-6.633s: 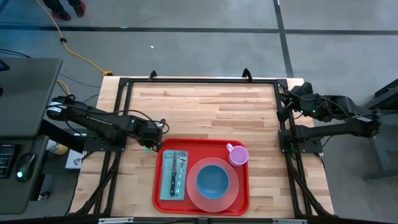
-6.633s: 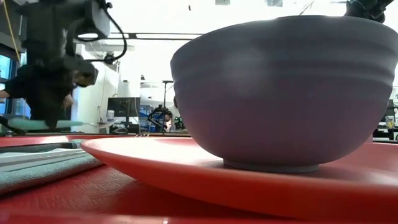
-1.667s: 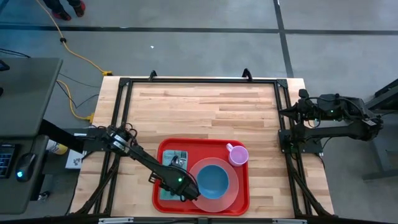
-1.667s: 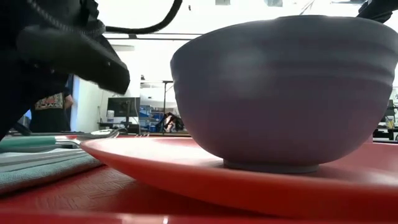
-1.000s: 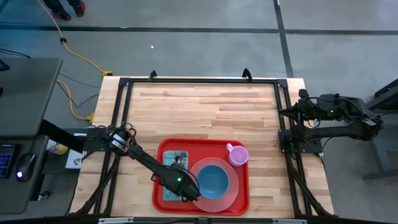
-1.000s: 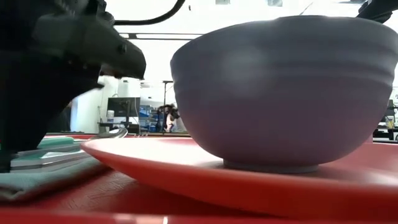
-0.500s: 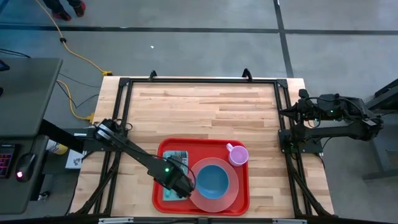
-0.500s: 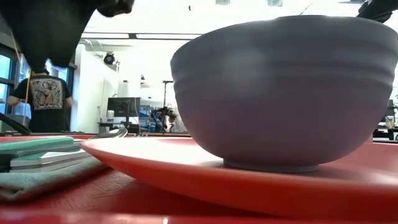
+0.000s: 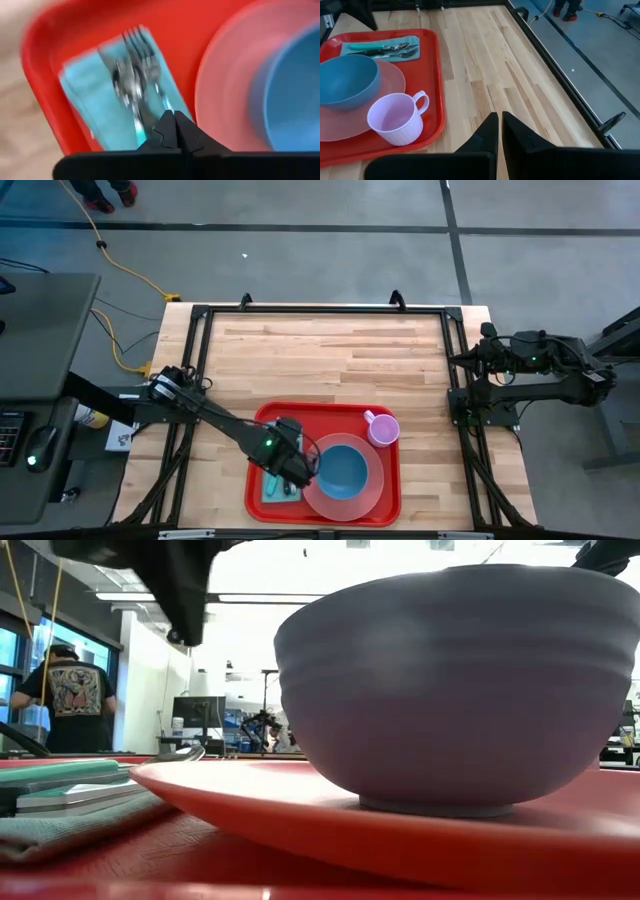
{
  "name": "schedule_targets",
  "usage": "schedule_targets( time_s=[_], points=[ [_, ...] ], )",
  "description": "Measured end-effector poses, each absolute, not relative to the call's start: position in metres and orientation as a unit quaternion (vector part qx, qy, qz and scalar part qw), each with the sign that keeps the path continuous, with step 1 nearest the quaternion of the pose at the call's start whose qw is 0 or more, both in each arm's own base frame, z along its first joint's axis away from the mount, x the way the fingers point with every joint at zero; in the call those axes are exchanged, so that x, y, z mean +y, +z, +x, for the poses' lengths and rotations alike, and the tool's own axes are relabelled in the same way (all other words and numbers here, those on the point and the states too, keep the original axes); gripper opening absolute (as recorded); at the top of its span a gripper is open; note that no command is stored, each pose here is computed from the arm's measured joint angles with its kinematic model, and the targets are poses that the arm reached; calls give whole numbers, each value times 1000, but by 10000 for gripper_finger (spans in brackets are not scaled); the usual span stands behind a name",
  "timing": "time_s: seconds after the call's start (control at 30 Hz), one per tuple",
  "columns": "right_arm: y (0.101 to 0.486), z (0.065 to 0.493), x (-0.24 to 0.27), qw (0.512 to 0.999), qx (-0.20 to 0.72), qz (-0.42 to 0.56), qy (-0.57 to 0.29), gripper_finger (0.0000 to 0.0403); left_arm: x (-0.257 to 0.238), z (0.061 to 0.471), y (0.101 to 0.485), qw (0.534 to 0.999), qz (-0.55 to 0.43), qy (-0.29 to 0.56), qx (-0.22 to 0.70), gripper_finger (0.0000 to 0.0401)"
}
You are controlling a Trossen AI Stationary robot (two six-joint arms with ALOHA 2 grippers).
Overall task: Set up tray
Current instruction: Put the blue spoon on the blue napkin to the left of the black knife
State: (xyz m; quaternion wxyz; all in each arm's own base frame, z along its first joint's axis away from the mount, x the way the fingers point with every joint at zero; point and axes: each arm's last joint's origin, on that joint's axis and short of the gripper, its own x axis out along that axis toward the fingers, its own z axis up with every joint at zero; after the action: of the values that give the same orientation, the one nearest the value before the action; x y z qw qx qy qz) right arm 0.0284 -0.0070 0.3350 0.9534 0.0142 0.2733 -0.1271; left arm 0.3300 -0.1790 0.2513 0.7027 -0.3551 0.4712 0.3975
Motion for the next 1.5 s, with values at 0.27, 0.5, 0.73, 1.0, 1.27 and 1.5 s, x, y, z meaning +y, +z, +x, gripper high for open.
schedule_targets(
  time_s=[0.27, 0.5, 0.73, 1.0, 1.27, 1.5],
  points=[
    [335, 29, -7, 954, 272, 13, -127, 0, -154, 336, 251, 704, -309, 415, 487, 9],
    [335, 29, -7, 954, 272, 12, -128, 0, -130, 365, 253, 738, -330, 348, 474, 9],
    [335, 28, -7, 953, 271, 16, -131, 0, -113, 384, 238, 728, -348, 329, 490, 8],
    [335, 29, -7, 953, 271, 32, -132, 0, -110, 379, 232, 690, -358, 344, 527, 8],
    [335, 29, -7, 953, 270, 35, -133, 0, -112, 379, 220, 661, -360, 347, 560, 8],
    [335, 29, -7, 953, 271, 34, -133, 0, -114, 383, 206, 647, -358, 349, 576, 8]
  ],
)
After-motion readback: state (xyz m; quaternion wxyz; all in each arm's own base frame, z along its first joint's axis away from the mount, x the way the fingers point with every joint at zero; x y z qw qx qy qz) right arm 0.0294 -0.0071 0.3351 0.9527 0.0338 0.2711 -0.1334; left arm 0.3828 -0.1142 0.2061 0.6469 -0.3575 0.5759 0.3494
